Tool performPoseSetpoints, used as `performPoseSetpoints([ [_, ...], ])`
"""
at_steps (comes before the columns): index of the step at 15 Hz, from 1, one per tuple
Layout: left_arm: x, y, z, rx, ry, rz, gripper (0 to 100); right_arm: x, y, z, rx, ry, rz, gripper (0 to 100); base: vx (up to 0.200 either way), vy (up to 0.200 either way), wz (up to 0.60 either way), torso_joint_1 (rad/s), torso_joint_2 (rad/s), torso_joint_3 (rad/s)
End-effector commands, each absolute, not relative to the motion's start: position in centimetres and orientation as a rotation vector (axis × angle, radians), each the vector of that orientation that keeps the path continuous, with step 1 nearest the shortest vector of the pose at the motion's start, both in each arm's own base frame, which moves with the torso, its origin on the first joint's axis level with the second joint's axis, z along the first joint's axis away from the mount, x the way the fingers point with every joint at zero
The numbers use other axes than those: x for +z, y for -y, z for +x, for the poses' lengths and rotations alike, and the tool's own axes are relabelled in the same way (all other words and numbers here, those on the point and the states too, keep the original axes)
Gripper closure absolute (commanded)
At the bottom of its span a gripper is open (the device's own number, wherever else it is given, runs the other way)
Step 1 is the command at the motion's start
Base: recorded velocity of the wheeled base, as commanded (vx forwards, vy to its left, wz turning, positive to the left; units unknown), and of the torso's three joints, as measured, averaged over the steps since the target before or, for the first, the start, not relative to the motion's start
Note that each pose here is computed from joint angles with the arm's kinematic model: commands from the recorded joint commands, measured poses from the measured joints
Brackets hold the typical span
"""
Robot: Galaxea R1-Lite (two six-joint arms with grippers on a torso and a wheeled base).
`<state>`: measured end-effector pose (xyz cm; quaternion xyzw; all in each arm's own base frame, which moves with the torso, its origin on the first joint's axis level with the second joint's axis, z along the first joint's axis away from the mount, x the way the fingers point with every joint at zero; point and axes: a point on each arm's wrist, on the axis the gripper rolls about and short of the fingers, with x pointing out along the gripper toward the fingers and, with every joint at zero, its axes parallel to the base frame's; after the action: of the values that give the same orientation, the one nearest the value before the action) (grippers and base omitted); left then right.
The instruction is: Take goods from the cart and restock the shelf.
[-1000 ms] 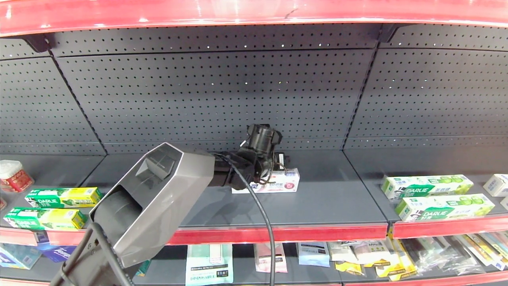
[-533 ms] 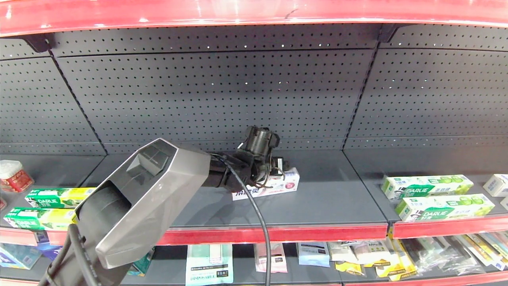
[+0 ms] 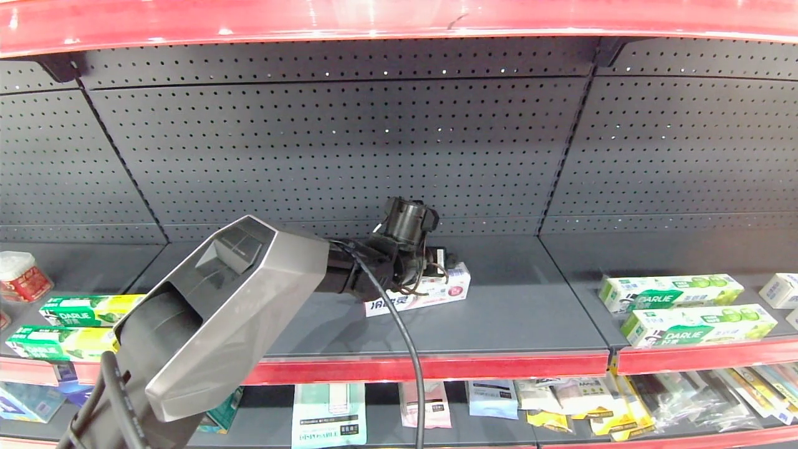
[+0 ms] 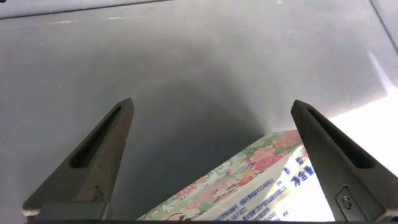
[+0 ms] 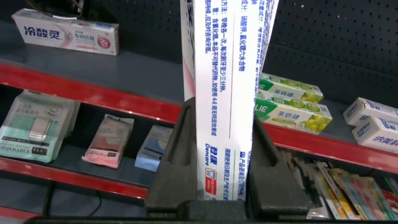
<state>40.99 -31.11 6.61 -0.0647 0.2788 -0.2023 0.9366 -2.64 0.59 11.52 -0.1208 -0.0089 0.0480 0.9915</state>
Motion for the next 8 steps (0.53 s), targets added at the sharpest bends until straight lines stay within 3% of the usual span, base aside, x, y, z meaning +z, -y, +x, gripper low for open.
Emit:
performPoseSetpoints([
  [1,7.0,31.25,41.24,-0.402,-0.549,-0.144,0,11.52,-0.59,-2.62,0.097,0.016,-0.243,100,0.0,0.0,0.0,0.0,0.0,0.0],
  [8,7.06,31.96,41.87,-0.339,-0.54,-0.14,0,11.52,-0.59,-2.62,0.097,0.016,-0.243,100,0.0,0.0,0.0,0.0,0.0,0.0],
])
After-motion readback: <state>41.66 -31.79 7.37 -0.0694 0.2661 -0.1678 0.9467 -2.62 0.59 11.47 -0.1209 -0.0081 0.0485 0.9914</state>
